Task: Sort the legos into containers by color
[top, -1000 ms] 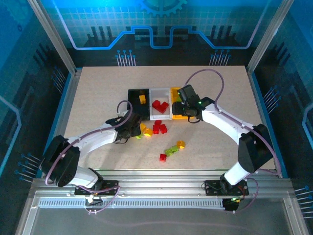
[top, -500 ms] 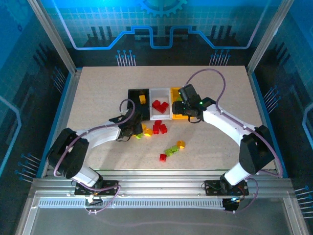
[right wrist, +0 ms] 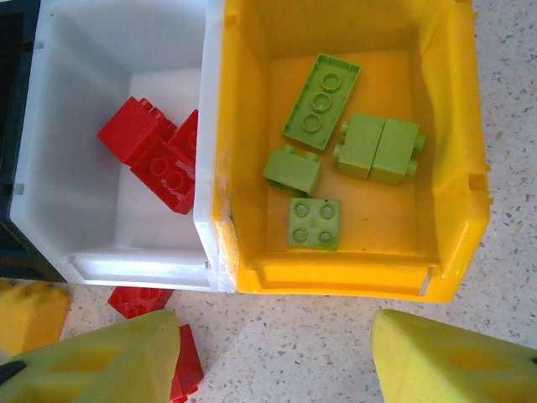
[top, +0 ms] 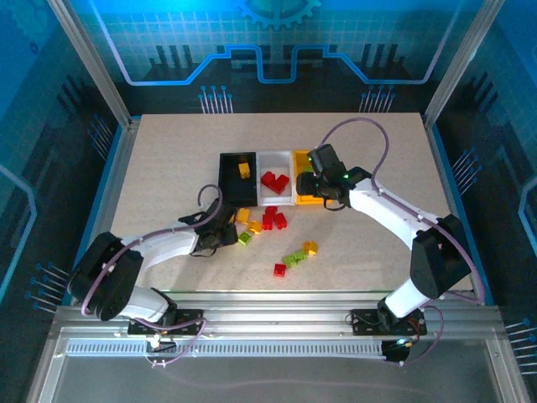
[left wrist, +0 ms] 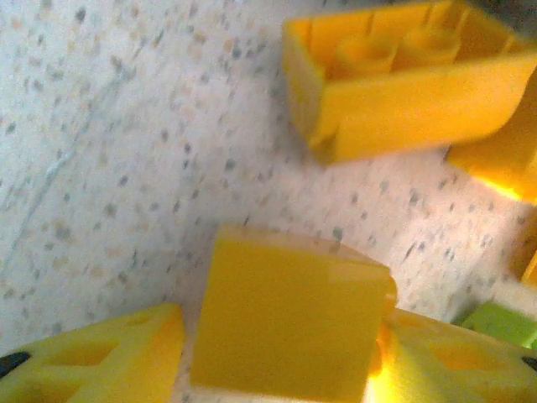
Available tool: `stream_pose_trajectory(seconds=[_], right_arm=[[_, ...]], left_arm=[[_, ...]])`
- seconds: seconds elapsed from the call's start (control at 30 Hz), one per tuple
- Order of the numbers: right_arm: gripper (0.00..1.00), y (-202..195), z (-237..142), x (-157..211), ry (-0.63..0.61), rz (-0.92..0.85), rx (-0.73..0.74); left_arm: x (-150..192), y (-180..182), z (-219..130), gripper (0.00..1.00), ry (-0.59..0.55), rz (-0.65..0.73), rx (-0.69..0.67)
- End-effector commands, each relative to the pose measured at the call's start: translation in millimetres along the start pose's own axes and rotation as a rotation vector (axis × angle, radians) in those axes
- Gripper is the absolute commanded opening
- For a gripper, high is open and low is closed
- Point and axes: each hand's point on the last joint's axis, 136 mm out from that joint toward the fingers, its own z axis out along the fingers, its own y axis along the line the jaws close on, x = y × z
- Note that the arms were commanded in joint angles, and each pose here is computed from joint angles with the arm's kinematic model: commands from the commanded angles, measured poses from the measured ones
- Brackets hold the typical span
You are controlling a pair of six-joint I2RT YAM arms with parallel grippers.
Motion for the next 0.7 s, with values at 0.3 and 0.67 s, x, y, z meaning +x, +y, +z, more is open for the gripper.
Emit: stream_pose_trajectory(seconds=[0.3,0.67], right_arm=[[0.63,-1.3,6.2,1.7,0.000,0.034,-0.005],[0.64,-8.0,-4.8,0.6,-0.023,0.045,0.007]], left_arm=[[-17.0,-14.0,-32.7,0.82,-0.039,-0.007,0.041],[-16.3,-4.2,22.2,0.70,0.046,-0.027,-0.063]])
